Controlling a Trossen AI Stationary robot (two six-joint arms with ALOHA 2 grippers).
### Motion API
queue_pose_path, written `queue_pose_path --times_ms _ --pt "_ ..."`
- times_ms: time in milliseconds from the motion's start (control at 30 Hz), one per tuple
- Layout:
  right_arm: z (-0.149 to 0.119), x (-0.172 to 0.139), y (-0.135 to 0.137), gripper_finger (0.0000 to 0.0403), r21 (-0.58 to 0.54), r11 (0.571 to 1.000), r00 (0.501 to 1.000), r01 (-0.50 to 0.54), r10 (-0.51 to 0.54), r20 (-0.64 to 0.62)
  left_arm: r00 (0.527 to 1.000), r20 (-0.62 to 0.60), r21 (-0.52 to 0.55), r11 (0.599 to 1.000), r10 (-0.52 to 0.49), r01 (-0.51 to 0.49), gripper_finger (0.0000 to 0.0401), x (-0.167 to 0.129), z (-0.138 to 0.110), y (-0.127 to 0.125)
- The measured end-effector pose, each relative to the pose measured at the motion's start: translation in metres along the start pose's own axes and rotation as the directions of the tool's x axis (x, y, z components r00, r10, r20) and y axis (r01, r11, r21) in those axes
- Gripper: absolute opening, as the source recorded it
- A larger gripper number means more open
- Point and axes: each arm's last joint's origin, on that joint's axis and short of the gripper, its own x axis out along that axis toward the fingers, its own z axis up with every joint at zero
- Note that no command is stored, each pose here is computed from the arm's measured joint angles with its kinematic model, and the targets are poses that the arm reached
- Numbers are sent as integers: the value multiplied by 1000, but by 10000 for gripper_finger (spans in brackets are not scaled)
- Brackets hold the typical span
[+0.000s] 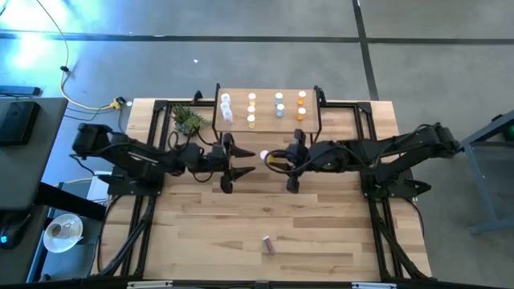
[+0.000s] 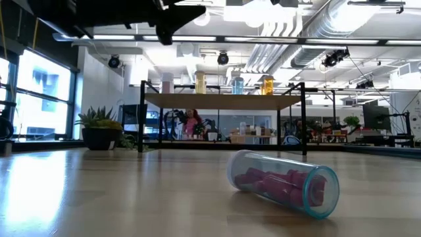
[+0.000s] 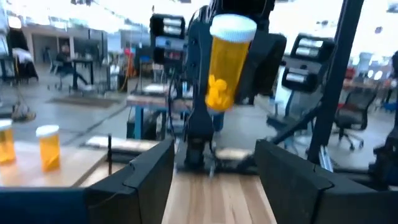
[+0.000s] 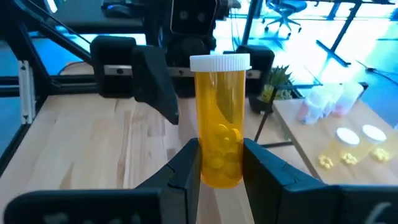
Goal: Pick and place medicine bottles onto shelf by color
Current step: Put the orange pill bottle aligned with the other orange pill bottles on the shelf
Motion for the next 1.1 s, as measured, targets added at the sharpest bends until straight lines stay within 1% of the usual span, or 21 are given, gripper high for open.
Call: queue_pose_path --times_ms 167,300,367,467,567,700,933,1100 --pt "1 2 -5 87 17 999 999 -36 36 1 993 117 -24 1000 -13 15 213 8 -5 -1" --pt "1 4 -7 87 24 999 999 -39 39 8 975 221 -33 999 -19 27 213 10 -4 -1" --pt "2 6 -7 87 32 999 999 -41 41 14 969 247 -38 999 -20 30 213 10 -4 -1" --pt "3 12 -5 87 42 998 998 -43 41 42 965 261 -51 998 -14 28 213 14 -2 1" --pt "3 20 -2 87 42 998 997 -45 42 63 965 258 -48 997 -41 55 213 18 -2 1" --pt "-2 29 1 87 37 998 998 -43 41 44 963 259 -40 996 -71 84 213 19 -1 1" --pt "-4 38 4 87 51 998 997 -45 42 60 972 222 -40 996 -72 82 213 20 -4 1" --pt "-6 41 4 87 55 997 998 -44 42 49 975 212 -40 996 -70 80 193 20 -5 1"
